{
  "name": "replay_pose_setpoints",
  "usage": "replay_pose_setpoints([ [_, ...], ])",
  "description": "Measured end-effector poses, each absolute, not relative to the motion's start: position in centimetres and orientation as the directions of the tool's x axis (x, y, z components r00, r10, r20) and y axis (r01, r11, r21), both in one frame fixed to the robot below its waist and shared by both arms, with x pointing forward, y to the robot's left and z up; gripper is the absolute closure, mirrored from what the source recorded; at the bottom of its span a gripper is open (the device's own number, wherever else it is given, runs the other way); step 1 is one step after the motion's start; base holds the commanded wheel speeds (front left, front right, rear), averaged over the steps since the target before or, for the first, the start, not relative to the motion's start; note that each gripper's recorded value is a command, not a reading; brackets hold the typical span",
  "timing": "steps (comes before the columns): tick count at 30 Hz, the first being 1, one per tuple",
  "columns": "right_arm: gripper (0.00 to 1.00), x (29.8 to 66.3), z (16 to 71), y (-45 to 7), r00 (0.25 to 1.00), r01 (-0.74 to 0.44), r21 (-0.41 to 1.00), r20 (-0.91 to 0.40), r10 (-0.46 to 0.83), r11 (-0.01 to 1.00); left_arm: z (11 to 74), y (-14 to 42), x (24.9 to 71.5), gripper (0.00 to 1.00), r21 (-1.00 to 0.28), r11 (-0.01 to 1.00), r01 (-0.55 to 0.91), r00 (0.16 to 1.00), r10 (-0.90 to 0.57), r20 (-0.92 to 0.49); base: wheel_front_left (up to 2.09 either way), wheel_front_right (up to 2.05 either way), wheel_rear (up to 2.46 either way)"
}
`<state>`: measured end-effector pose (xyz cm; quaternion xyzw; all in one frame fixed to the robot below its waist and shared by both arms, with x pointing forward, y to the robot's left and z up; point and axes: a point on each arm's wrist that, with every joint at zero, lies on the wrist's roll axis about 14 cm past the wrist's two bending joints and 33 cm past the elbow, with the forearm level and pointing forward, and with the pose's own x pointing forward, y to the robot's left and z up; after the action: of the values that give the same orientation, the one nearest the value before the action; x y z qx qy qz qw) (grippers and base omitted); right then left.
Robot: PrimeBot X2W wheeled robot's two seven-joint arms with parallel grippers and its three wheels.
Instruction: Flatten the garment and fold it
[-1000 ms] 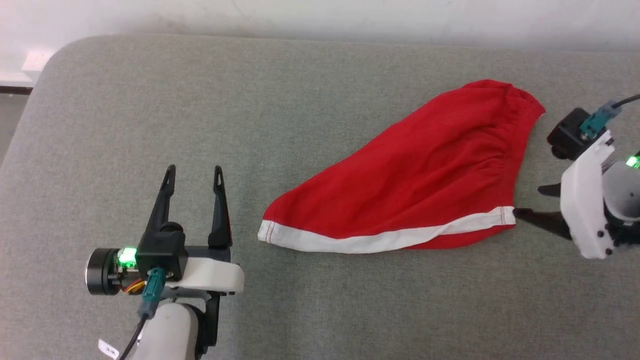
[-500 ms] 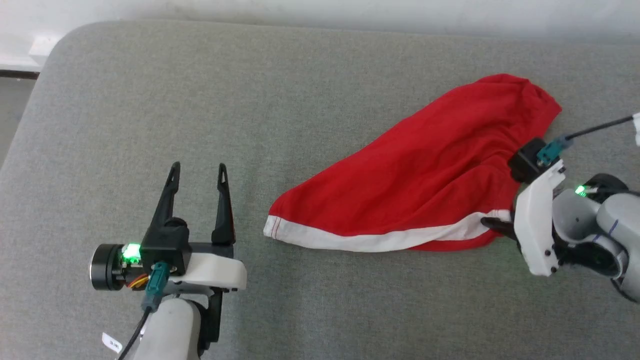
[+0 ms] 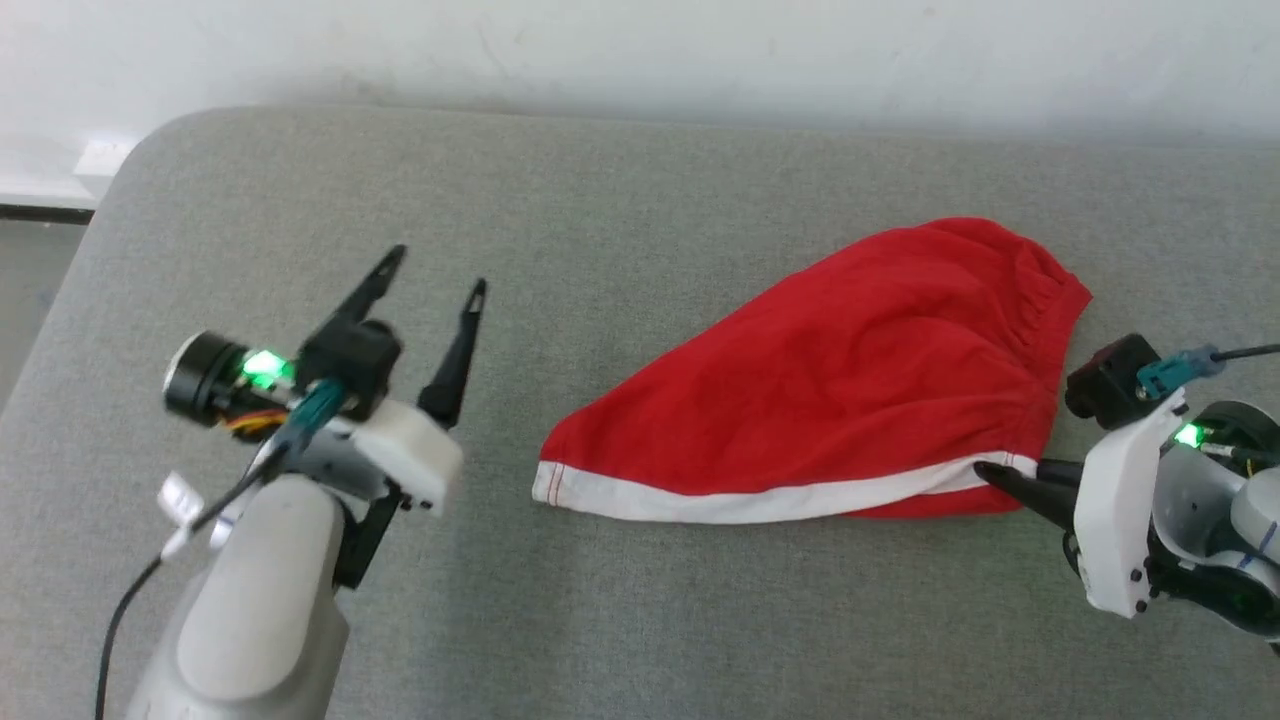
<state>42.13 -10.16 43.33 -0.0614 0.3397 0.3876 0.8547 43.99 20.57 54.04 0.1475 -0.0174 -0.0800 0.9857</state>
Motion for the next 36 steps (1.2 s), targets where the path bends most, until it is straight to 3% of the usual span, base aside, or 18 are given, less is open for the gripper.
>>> replay_pose_setpoints([
  [5,1.0,41.3,42.9,-10.1,0.475,-0.698,0.17,-0.616,0.628,0.695,50.3,17.1,43.9,0.0,0.259,0.907,0.332,0.931,-0.271,-0.243,0.0,0.0,0.0],
  [9,1.0,41.2,42.8,-10.1,0.482,-0.699,0.164,-0.61,0.628,0.696,46.1,15.4,41.7,0.0,0.195,0.861,0.47,0.81,-0.333,-0.483,0.0,0.0,0.0],
  [14,1.0,40.9,42.4,-10.2,0.483,-0.698,0.159,-0.616,0.623,0.698,43.3,14.8,39.5,0.0,0.103,0.822,0.561,0.648,-0.358,-0.672,0.0,0.0,0.0],
  [24,1.0,41.3,41.6,-9.9,0.478,-0.701,0.153,-0.624,0.618,0.696,40.1,14.6,38.7,0.0,-0.006,0.799,0.601,0.466,-0.357,-0.809,0.0,0.0,0.0],
  [30,1.0,40.8,40.6,-9.5,0.46,-0.704,0.164,-0.637,0.619,0.691,38.2,14.3,39.0,0.0,-0.007,0.77,0.638,0.372,-0.316,-0.873,0.0,0.0,0.0],
  [31,1.0,40.7,40.4,-9.5,0.457,-0.703,0.166,-0.64,0.618,0.691,38.0,14.2,38.9,0.75,-0.017,0.767,0.642,0.357,-0.318,-0.878,0.0,0.0,0.0],
  [32,1.0,40.6,40.4,-9.6,0.457,-0.702,0.167,-0.64,0.618,0.693,38.1,14.0,39.0,1.0,-0.024,0.765,0.643,0.352,-0.323,-0.878,0.0,0.0,0.0],
  [36,1.0,40.8,40.9,-9.6,0.475,-0.703,0.156,-0.623,0.621,0.694,38.5,13.5,39.2,1.0,-0.049,0.769,0.637,0.374,-0.364,-0.853,0.0,0.0,0.0],
])
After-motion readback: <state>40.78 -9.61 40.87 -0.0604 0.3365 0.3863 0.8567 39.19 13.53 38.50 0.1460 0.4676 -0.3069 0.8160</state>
